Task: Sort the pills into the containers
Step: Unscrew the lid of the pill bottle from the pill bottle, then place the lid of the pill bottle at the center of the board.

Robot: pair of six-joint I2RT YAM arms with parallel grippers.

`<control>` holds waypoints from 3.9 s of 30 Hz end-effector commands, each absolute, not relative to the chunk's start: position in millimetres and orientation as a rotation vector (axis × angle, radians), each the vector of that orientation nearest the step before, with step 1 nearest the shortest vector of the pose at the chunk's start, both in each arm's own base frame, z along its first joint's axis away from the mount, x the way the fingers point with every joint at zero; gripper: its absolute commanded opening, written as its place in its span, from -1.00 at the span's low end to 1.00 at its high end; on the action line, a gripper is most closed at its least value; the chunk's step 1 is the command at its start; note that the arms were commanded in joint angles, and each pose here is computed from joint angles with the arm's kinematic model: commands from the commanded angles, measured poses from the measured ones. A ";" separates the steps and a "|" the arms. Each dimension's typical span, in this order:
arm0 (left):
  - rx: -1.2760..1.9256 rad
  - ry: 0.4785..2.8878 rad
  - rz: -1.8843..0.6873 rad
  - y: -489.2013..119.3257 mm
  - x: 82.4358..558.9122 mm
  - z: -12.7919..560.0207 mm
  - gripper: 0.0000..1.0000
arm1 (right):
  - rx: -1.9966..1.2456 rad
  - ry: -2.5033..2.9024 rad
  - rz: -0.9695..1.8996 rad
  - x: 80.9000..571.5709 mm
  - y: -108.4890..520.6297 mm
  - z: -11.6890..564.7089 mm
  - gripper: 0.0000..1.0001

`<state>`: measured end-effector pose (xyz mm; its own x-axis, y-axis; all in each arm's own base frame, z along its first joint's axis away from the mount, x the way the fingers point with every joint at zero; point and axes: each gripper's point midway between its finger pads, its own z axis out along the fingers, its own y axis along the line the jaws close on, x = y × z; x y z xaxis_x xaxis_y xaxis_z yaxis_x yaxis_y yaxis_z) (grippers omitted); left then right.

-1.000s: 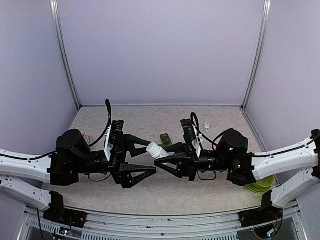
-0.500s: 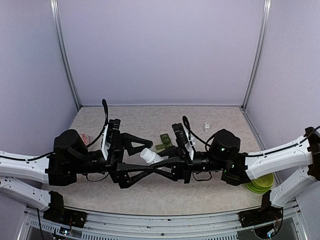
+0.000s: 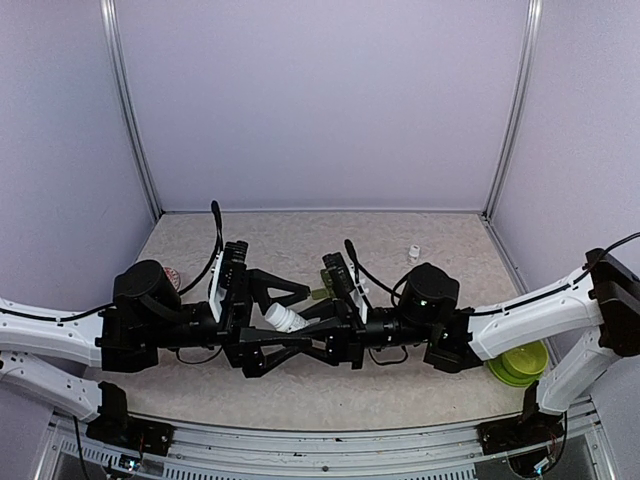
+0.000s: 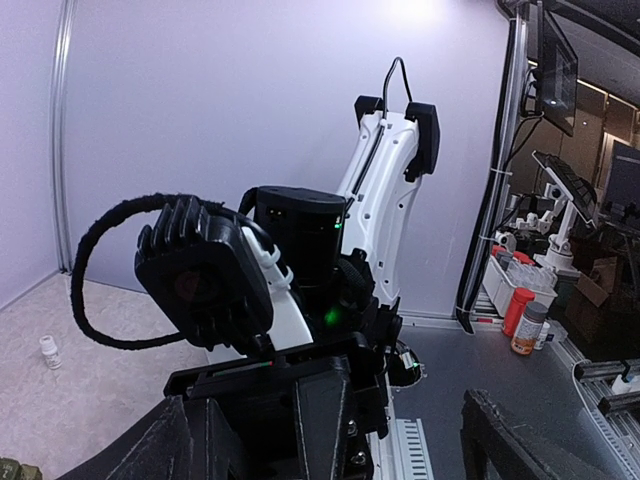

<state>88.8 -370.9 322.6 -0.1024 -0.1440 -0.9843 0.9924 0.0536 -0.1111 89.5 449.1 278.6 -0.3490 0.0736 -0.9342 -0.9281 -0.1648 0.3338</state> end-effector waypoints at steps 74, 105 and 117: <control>0.865 1.295 -1.327 -361.7 108.2 327.2 -0.45 | -0.984 1.271 1.490 99.1 427.5 294.9 -0.78; 0.338 1.603 -1.047 -319.6 175.2 308.0 -0.55 | -0.937 1.311 1.067 139.6 402.6 266.4 -0.78; 0.310 1.797 -0.698 -285.1 202.4 201.7 -0.49 | -0.839 1.324 0.964 144.6 355.5 275.3 -0.77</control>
<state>190.3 -301.0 238.0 -0.3358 -0.1910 -0.9224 0.6024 0.7093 -0.3662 139.0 369.9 274.4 -0.0212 0.0921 -0.9955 -0.9425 0.3304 0.0506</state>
